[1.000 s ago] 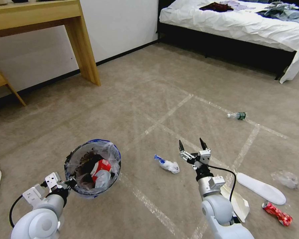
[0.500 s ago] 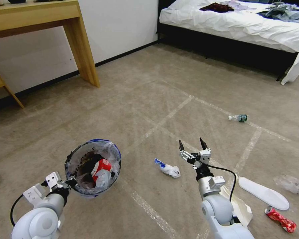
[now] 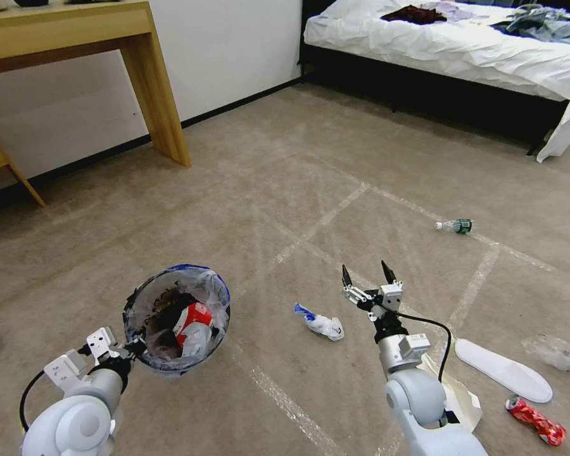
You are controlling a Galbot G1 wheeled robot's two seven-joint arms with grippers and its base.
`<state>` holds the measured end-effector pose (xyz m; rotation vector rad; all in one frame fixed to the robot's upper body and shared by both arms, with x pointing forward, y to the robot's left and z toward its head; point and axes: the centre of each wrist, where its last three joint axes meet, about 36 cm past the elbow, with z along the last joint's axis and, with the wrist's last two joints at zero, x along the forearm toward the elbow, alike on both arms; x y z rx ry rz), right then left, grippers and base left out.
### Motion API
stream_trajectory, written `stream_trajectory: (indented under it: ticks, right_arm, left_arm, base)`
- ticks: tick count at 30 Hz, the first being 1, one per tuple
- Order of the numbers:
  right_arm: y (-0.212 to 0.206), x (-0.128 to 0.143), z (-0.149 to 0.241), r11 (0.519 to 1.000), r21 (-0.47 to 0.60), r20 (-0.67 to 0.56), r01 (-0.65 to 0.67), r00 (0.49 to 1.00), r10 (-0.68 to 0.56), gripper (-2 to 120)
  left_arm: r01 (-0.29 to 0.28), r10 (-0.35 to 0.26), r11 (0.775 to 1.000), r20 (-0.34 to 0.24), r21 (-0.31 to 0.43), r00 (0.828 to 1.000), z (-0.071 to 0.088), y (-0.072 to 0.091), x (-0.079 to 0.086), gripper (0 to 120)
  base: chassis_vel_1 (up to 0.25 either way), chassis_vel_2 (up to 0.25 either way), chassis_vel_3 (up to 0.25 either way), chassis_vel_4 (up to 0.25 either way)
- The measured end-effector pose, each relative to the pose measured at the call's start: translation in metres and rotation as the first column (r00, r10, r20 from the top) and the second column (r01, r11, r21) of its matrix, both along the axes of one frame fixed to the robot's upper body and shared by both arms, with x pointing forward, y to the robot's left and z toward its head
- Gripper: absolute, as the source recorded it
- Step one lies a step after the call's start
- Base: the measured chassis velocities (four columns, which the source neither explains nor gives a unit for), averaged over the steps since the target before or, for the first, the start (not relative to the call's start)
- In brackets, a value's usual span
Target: Pick up the trash bin and place the garbage on the floor into it.
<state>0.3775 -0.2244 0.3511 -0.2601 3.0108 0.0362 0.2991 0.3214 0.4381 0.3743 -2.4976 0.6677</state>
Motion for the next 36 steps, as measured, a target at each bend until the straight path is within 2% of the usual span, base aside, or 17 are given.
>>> stream_trajectory:
  ticks: [2,4,7,8,9,12,14,15,16,18,19,20,21,22,24,26,36]
  right_arm:
    - [-0.002,0.001,0.005,1.000,-0.026,-0.036,0.003,0.999,-0.004,100]
    - [-0.012,0.003,0.020,0.990,-0.142,-0.209,0.029,0.976,-0.058,100]
    - [-0.017,0.003,0.025,0.982,-0.184,-0.261,0.028,0.962,-0.076,100]
    - [-0.027,0.009,0.036,0.959,-0.282,-0.374,0.017,0.919,-0.126,100]
    - [-0.033,0.014,0.043,0.943,-0.333,-0.443,-0.005,0.884,-0.151,100]
    - [-0.038,0.019,0.050,0.929,-0.369,-0.497,-0.040,0.853,-0.161,100]
    - [-0.042,0.034,0.062,0.899,-0.407,-0.604,-0.160,0.786,-0.134,100]
    - [-0.042,0.034,0.062,0.899,-0.407,-0.604,-0.160,0.786,-0.134,100]
    - [-0.040,0.045,0.064,0.880,-0.399,-0.661,-0.259,0.746,-0.080,100]
    - [-0.038,0.049,0.065,0.871,-0.387,-0.679,-0.304,0.733,-0.046,100]
    - [-0.037,0.054,0.064,0.852,-0.379,-0.700,-0.362,0.714,-0.008,100]
    - [-0.034,0.063,0.059,0.813,-0.390,-0.724,-0.434,0.690,0.021,100]
    - [-0.034,0.063,0.059,0.813,-0.390,-0.724,-0.434,0.690,0.021,100]
    - [-0.029,0.072,0.050,0.781,-0.402,-0.744,-0.479,0.668,0.026,100]
    - [-0.026,0.077,0.044,0.766,-0.410,-0.753,-0.495,0.657,0.022,100]
    - [-0.014,0.101,0.021,0.716,-0.450,-0.773,-0.534,0.635,-0.012,100]
    - [0.018,0.143,-0.022,0.650,-0.493,-0.783,-0.578,0.620,-0.043,100]
  left_arm:
    - [0.000,0.000,1.000,0.000,0.001,1.000,0.000,0.000,0.000,0]
    - [-0.001,0.001,1.000,0.002,0.000,1.000,0.001,-0.001,-0.001,0]
    - [-0.002,0.002,1.000,0.002,0.001,1.000,0.001,-0.001,-0.001,0]
    - [-0.003,0.003,1.000,0.003,0.001,1.000,0.001,-0.001,-0.001,0]
    - [-0.005,0.005,1.000,0.004,0.002,1.000,0.001,0.000,-0.002,0]
    - [-0.006,0.006,1.000,0.006,0.003,1.000,0.001,0.000,-0.002,0]
    - [-0.009,0.008,1.000,0.007,0.005,1.000,0.002,0.001,-0.003,0]
    - [-0.009,0.008,1.000,0.007,0.005,1.000,0.002,0.001,-0.003,0]
    - [-0.012,0.012,1.000,0.007,0.007,1.000,0.002,0.002,-0.003,0]
    - [-0.014,0.014,1.000,0.007,0.007,1.000,0.002,0.002,-0.004,0]
    - [-0.016,0.016,1.000,0.008,0.007,1.000,0.003,0.002,-0.004,0]
    - [-0.022,0.021,1.000,0.010,0.009,1.000,0.003,0.003,-0.005,0]
    - [-0.022,0.021,1.000,0.010,0.009,1.000,0.003,0.003,-0.005,0]
    - [-0.027,0.027,1.000,0.011,0.011,1.000,0.004,0.005,-0.006,0]
    - [-0.028,0.028,1.000,0.012,0.012,1.000,0.004,0.005,-0.007,0]
    - [-0.039,0.039,0.999,0.015,0.015,0.999,0.007,0.006,-0.012,0]
    - [-0.062,0.062,0.998,0.020,0.020,0.998,0.011,0.010,-0.022,0]
  base:
    - [0.000,0.000,0.000,0.000]
    - [0.000,0.000,0.000,0.000]
    - [0.000,0.000,0.000,0.000]
    - [0.000,0.000,0.000,0.000]
    - [0.000,0.000,0.000,0.000]
    - [0.000,0.000,0.000,0.000]
    - [0.000,0.000,0.000,0.000]
    - [0.000,0.000,0.000,0.000]
    - [0.000,0.000,0.000,0.000]
    - [0.000,0.000,0.000,0.000]
    - [0.000,0.000,0.000,0.000]
    - [0.000,0.000,0.000,0.000]
    - [0.000,0.000,0.000,0.000]
    - [0.000,0.000,0.000,0.000]
    - [0.000,0.000,0.000,0.000]
    - [0.000,0.000,0.000,0.000]
    - [0.000,0.000,0.000,0.000]
